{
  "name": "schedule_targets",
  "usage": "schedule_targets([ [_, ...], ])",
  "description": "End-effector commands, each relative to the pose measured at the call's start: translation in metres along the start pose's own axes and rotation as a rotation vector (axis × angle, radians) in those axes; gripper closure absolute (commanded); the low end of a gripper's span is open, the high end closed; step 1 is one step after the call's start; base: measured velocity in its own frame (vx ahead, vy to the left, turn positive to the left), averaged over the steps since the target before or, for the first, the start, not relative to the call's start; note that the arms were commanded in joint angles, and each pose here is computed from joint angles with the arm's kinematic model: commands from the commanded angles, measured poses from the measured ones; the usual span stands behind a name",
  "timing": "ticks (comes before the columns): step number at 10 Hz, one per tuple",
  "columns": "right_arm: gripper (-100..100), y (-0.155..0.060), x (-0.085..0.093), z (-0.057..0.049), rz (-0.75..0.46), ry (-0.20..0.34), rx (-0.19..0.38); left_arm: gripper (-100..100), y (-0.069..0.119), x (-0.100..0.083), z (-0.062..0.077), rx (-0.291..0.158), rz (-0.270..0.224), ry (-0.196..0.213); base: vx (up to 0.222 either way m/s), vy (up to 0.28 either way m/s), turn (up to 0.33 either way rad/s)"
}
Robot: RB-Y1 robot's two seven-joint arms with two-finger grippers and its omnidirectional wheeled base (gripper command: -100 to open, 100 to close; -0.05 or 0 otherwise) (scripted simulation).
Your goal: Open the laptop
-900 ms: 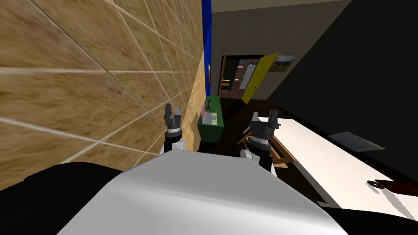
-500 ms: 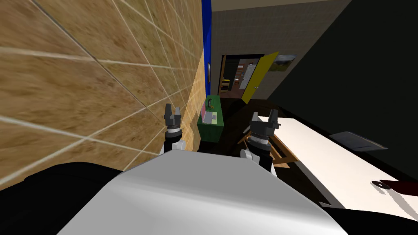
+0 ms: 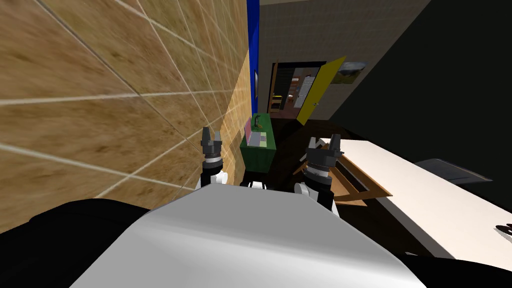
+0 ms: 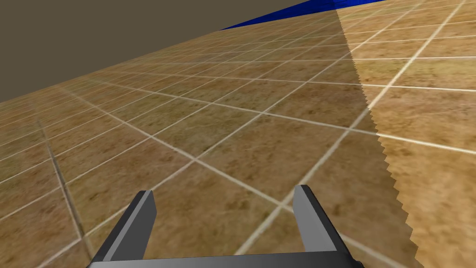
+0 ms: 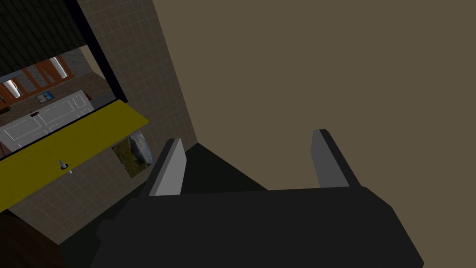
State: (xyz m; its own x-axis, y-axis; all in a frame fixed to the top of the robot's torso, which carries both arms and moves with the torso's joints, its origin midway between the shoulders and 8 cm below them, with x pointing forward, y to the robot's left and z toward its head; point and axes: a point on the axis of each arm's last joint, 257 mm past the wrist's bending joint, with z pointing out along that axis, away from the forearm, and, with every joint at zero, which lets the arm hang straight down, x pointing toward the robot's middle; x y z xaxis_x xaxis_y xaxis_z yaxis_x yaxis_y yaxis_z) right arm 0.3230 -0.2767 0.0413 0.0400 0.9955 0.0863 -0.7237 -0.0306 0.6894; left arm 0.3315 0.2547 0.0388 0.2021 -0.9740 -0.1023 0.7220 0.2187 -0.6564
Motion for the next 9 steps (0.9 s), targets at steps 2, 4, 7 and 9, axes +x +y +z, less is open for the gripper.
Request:
schedule_targets([
  [2,0,0.000,0.000,0.000,0.000,0.000,0.001,-100,0.005,0.008,0.000,-0.018,0.021,0.070,0.015,-0.005,-0.012],
  [4,0,0.000,0.000,0.000,0.000,0.000,0.001,-100,0.013,0.013,0.000,-0.050,0.038,0.116,0.024,-0.014,-0.017],
  [7,0,0.000,0.000,0.000,0.000,0.000,0.001,-100,0.027,0.017,0.002,-0.112,0.061,0.159,0.045,-0.016,-0.021],
  [9,0,0.000,0.000,0.000,0.000,0.000,0.001,-100,0.034,0.018,0.002,-0.141,0.068,0.167,0.035,-0.013,-0.021],
])
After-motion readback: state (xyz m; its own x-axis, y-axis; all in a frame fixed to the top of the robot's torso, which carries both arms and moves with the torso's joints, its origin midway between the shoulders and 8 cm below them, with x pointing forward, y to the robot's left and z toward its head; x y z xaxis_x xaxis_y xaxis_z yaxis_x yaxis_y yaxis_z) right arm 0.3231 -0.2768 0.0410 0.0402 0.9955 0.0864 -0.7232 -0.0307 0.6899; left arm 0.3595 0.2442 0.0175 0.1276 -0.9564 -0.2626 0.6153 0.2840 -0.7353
